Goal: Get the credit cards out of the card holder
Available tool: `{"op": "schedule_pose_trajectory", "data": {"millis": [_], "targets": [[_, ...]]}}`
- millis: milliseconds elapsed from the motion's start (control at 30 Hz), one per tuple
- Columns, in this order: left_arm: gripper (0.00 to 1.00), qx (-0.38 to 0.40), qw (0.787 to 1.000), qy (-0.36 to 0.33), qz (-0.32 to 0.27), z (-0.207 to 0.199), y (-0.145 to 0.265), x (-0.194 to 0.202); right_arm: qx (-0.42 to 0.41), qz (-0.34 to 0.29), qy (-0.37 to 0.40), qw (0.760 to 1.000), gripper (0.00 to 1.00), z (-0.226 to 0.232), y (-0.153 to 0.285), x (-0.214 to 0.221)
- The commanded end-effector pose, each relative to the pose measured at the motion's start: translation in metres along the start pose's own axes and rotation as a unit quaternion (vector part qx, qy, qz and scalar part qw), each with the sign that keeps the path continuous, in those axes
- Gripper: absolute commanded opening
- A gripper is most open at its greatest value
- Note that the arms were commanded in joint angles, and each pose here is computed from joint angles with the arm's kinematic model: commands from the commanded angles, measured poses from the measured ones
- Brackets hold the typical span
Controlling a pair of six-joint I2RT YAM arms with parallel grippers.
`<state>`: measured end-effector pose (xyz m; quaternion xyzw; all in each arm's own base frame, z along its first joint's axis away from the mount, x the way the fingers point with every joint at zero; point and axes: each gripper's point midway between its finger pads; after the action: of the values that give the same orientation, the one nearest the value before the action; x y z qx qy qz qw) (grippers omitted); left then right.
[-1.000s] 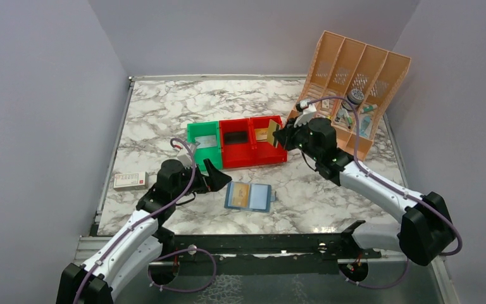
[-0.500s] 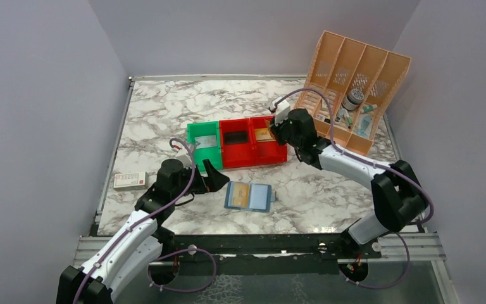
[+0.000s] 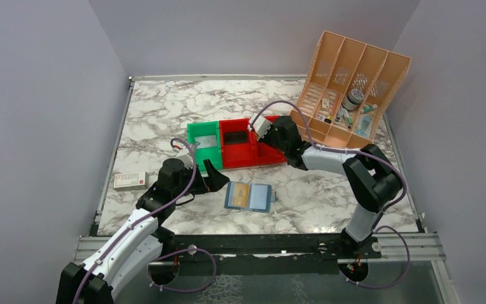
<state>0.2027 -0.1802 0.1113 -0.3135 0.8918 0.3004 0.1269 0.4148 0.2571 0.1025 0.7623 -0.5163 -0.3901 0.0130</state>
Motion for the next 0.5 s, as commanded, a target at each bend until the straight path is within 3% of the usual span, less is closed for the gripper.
{"op": "schedule_pose_trajectory", "data": {"millis": [0, 467], "targets": [[0.99, 0.003, 1.000, -0.014, -0.018, -0.007, 0.002, -0.011, 0.047, 0.015, 0.055, 0.997, 0.01, -0.023, -0.011, 0.001], [0.99, 0.011, 1.000, -0.015, -0.018, -0.011, 0.004, -0.011, 0.012, 0.039, 0.135, 0.990, 0.03, -0.003, -0.037, 0.022]]}}
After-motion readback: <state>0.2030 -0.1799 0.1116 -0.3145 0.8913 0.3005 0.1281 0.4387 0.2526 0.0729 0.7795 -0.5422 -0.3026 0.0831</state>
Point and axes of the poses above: each gripper's point midway between its finger pads, its own y axis back along the fingers, its own z axis along the line the jaws close on, x = y × z, and after that the axes turned 14 degrees about y, right-handed
